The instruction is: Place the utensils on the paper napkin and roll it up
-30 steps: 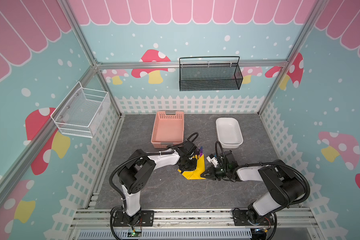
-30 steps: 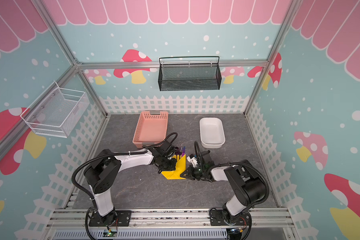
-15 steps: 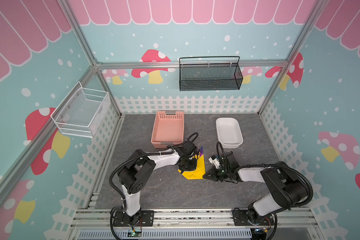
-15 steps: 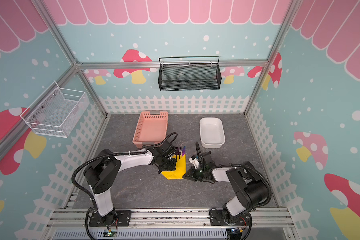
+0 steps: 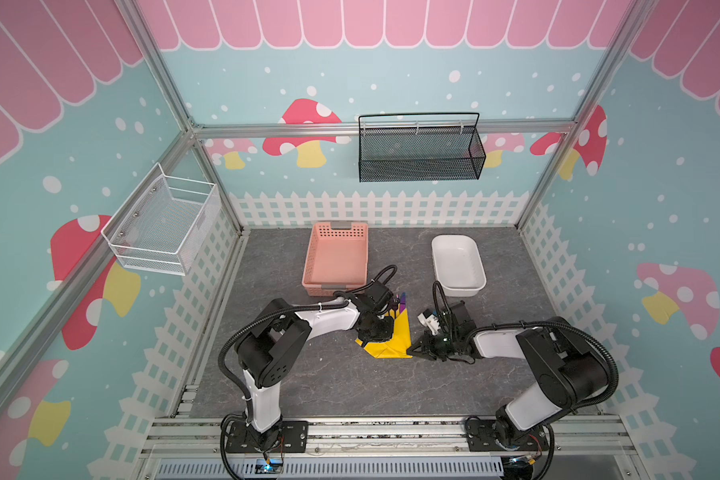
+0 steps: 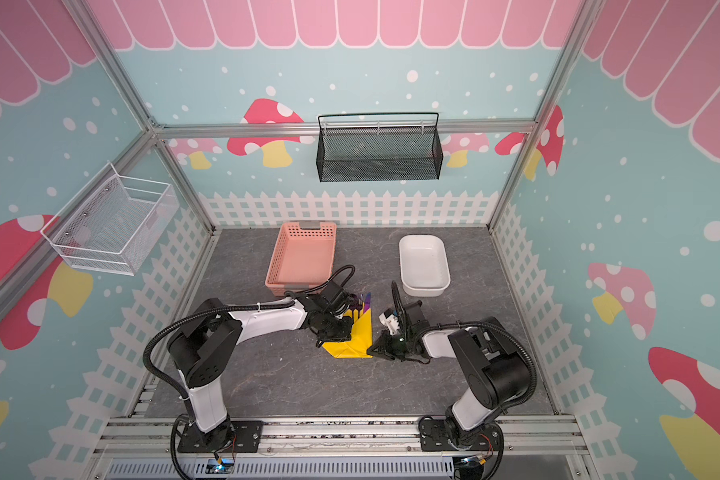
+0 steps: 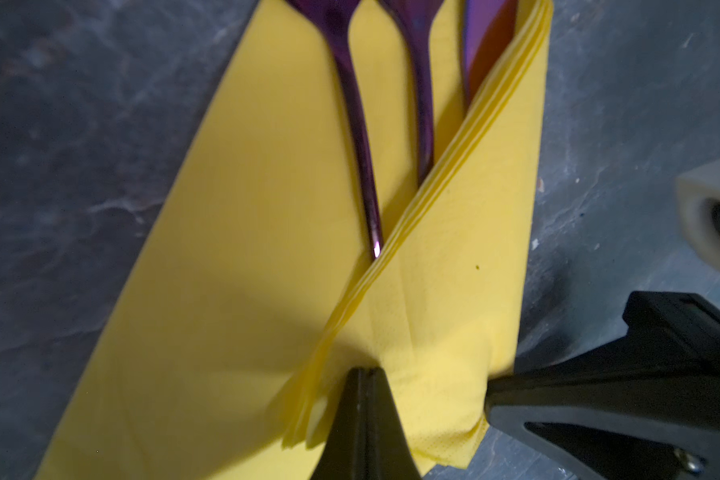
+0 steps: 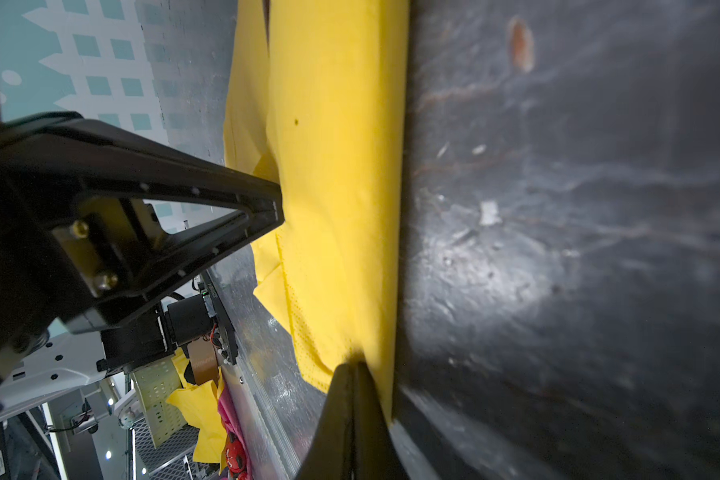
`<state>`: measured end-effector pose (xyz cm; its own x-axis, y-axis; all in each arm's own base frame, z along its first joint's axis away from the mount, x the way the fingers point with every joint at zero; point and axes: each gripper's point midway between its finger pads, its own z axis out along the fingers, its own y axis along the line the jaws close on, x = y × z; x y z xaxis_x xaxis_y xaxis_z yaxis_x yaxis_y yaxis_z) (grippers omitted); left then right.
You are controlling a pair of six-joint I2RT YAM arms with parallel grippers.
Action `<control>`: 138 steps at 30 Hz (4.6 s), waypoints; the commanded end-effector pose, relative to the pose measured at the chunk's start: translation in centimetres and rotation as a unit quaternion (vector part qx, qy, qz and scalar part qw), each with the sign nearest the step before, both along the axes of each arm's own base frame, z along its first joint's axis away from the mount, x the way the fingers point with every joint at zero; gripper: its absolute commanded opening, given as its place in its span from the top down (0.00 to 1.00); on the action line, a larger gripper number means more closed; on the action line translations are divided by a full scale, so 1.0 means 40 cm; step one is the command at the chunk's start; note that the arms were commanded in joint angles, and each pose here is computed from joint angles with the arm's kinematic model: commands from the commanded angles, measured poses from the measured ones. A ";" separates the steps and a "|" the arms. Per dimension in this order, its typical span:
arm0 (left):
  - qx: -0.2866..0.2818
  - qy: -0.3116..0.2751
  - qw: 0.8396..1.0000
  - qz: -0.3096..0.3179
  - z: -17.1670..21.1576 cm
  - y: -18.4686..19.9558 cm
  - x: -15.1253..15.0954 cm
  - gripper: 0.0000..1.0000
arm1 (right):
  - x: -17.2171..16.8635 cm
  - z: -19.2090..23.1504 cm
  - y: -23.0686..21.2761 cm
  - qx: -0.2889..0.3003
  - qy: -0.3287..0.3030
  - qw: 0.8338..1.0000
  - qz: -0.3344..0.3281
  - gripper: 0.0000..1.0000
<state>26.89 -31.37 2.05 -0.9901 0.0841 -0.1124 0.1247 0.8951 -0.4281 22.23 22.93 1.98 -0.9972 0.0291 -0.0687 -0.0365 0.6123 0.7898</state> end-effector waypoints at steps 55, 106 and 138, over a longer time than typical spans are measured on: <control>0.033 0.018 0.999 0.001 -0.038 0.040 -0.025 1.00 | 0.182 -0.022 -0.026 -0.032 -0.023 0.999 -0.017 0.98; 0.037 0.025 0.999 0.003 -0.049 0.046 -0.030 1.00 | 0.315 0.026 -0.021 -0.017 -0.058 0.998 -0.030 0.99; 0.036 0.022 0.999 0.005 -0.048 0.048 -0.026 1.00 | 0.274 0.126 0.016 -0.045 -0.068 0.996 -0.033 0.96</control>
